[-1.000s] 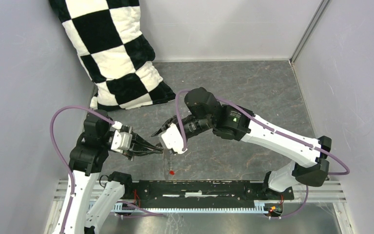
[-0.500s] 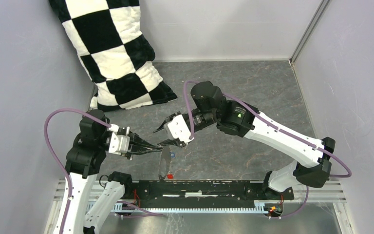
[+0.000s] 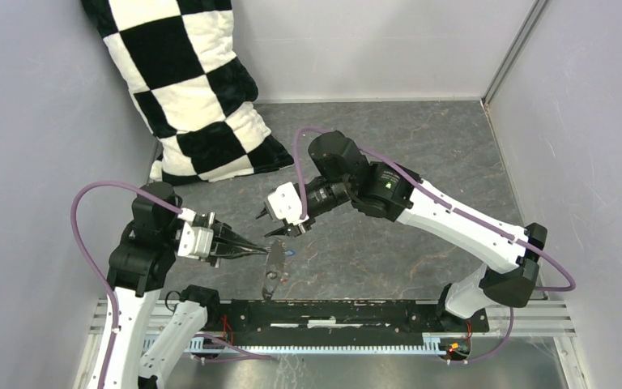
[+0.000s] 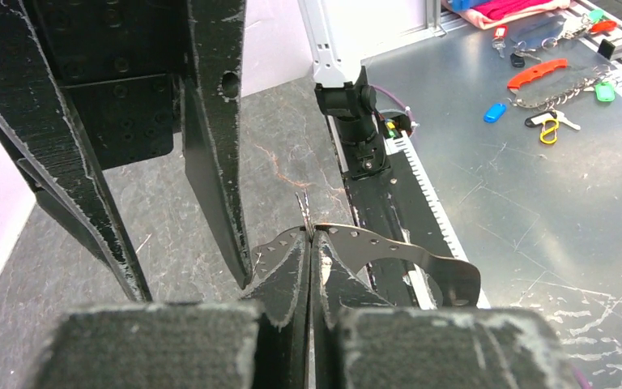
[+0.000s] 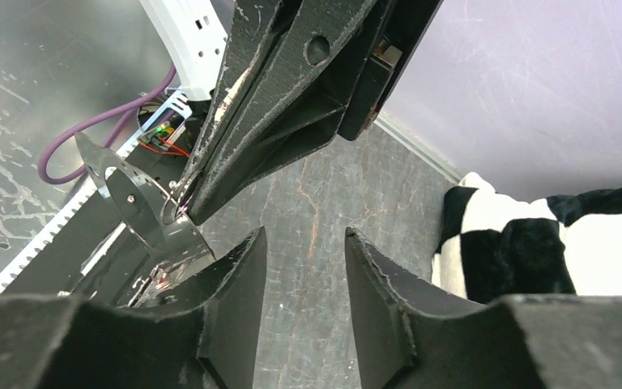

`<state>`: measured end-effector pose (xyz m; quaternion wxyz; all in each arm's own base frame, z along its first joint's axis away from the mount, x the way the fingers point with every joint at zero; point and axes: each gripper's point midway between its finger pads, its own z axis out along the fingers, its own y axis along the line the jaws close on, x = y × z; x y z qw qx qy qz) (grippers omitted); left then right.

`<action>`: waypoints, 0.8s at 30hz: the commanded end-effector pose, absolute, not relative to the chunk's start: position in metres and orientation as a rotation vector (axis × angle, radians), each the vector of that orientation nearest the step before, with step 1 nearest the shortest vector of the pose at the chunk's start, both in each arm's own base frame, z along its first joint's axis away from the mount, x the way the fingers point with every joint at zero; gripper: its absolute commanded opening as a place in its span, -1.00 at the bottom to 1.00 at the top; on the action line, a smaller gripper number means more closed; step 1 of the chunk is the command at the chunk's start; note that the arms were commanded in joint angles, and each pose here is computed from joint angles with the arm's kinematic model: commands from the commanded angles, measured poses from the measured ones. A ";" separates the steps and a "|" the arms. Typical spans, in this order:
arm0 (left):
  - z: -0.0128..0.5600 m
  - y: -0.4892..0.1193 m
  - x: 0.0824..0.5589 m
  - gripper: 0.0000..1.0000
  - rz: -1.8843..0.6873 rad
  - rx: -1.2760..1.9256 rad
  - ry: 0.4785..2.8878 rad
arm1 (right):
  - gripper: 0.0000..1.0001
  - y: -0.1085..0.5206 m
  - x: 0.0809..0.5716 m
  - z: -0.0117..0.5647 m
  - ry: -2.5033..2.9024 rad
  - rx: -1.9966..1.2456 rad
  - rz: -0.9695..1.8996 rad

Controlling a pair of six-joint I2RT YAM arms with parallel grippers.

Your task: Put the keys on the keyring

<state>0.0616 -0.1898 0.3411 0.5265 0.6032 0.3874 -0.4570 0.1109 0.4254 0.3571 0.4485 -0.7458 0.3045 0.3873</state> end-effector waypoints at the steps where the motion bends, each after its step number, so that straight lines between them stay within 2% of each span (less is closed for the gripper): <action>1: 0.351 -0.190 0.056 -0.96 -1.086 1.470 0.839 | -0.14 0.427 0.107 0.383 0.707 -1.788 0.989; 6: 0.342 -0.190 0.061 -0.96 -1.067 1.460 0.888 | -0.35 0.415 0.131 0.383 0.799 -1.705 0.933; 10: 0.334 -0.190 0.064 -0.95 -1.073 1.448 0.935 | -0.15 0.392 0.188 0.378 0.978 -1.477 0.779; 13: 0.335 -0.189 0.062 -0.95 -1.068 1.448 0.932 | -0.08 0.357 0.238 0.362 1.156 -1.250 0.653; 15: 0.337 -0.188 0.064 -0.96 -1.043 1.445 0.942 | 0.01 0.337 0.253 0.342 1.234 -1.173 0.604; 19: 0.335 -0.186 0.078 -0.95 -0.926 1.431 0.987 | 0.16 0.308 0.245 0.266 1.387 -1.179 0.540; 24: 0.340 -0.184 0.115 -0.96 -0.792 1.322 1.063 | 0.20 0.295 0.196 0.199 1.429 -1.173 0.722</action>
